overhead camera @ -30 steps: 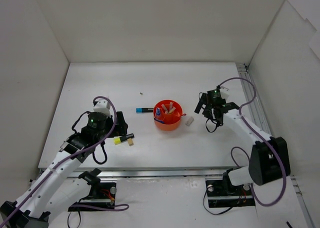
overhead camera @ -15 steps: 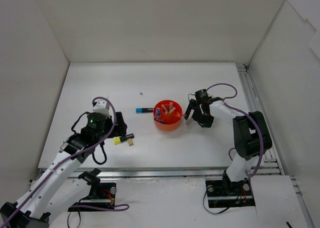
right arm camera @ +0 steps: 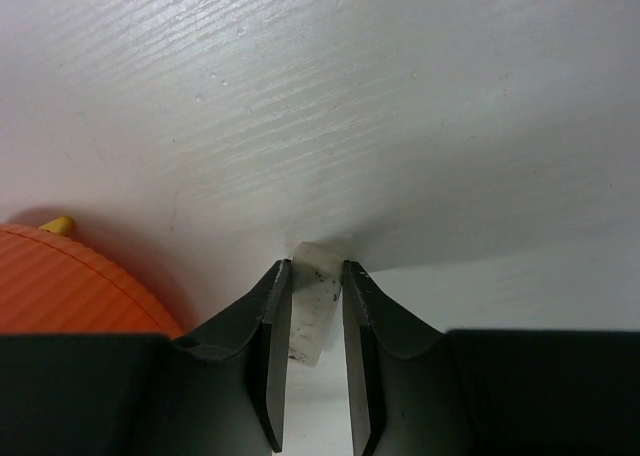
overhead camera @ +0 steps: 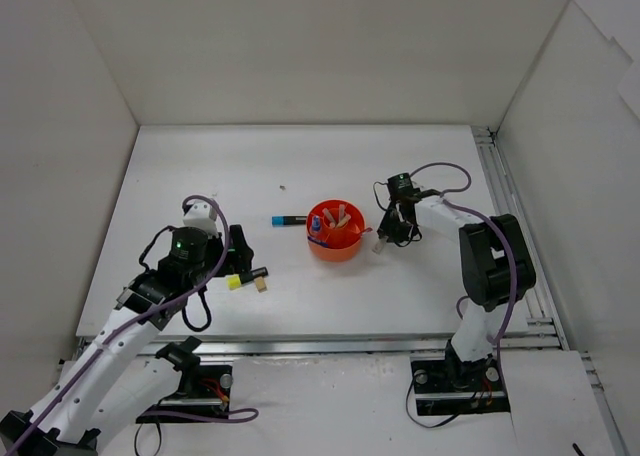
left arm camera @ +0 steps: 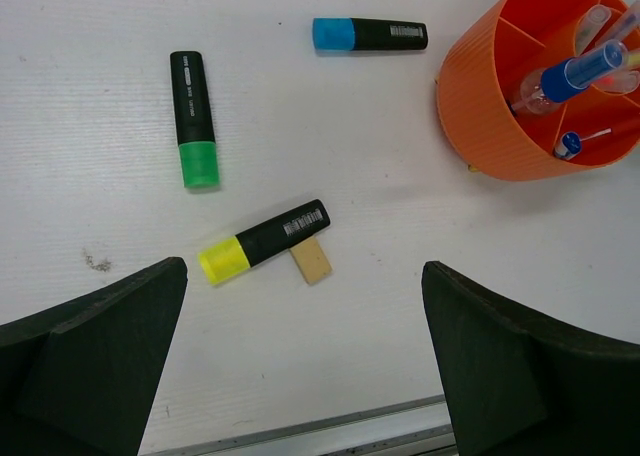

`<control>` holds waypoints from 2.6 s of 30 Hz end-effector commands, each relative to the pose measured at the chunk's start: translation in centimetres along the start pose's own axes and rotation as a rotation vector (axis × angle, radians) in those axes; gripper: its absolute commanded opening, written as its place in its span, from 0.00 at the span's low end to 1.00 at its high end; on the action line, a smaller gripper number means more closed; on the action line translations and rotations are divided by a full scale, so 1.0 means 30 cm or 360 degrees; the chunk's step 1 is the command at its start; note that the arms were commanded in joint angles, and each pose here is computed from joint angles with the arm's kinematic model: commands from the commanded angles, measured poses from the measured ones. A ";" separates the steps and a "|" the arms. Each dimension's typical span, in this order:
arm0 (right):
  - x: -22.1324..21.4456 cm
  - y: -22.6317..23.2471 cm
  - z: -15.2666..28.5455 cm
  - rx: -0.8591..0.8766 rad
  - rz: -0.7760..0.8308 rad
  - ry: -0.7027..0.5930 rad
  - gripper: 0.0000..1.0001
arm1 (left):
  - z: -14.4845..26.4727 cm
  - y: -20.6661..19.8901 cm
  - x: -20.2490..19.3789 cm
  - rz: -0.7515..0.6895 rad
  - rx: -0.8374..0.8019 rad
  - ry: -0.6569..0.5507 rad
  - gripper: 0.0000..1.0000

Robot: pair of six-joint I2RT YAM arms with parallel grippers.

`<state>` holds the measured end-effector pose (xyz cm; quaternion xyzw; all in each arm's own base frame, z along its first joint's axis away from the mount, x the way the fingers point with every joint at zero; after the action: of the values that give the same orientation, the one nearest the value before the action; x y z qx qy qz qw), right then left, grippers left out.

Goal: Sort the stationery into containers
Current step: Pick up the stationery from the center of the board, then place the stationery in the storage box.

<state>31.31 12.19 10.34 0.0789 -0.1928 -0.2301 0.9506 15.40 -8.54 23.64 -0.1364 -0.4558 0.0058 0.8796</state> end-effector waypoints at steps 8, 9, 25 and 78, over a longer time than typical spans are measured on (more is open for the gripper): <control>0.047 0.037 0.209 0.0239 0.0138 -0.0407 0.00 | 0.002 -0.011 0.038 0.0004 -0.0071 -0.0099 1.00; 0.050 0.044 0.236 0.0249 0.0193 -0.0486 0.00 | 0.002 -0.013 0.039 0.0002 -0.0080 -0.0100 1.00; 0.035 0.288 0.419 0.0432 0.0734 -0.1137 0.00 | 0.007 -0.007 0.039 0.0011 -0.0071 -0.0092 1.00; -0.081 0.290 0.405 0.0368 0.0675 -0.1091 0.59 | -0.034 -0.009 -0.058 0.0185 -0.0063 0.0183 1.00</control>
<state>28.47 20.49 19.08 0.0366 -0.4856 0.0115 0.8733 14.81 -8.89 21.17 -0.1572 -0.3887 0.0348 0.9072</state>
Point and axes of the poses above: each gripper's point midway between its finger pads, its own z axis back along the fingers, its own y axis along the line the jaws close on, x = y × z, the point moved 10 cm from there along z, back along the fingers, and after that the axes turned 2 degrees about -z, right-handed, at the moved point
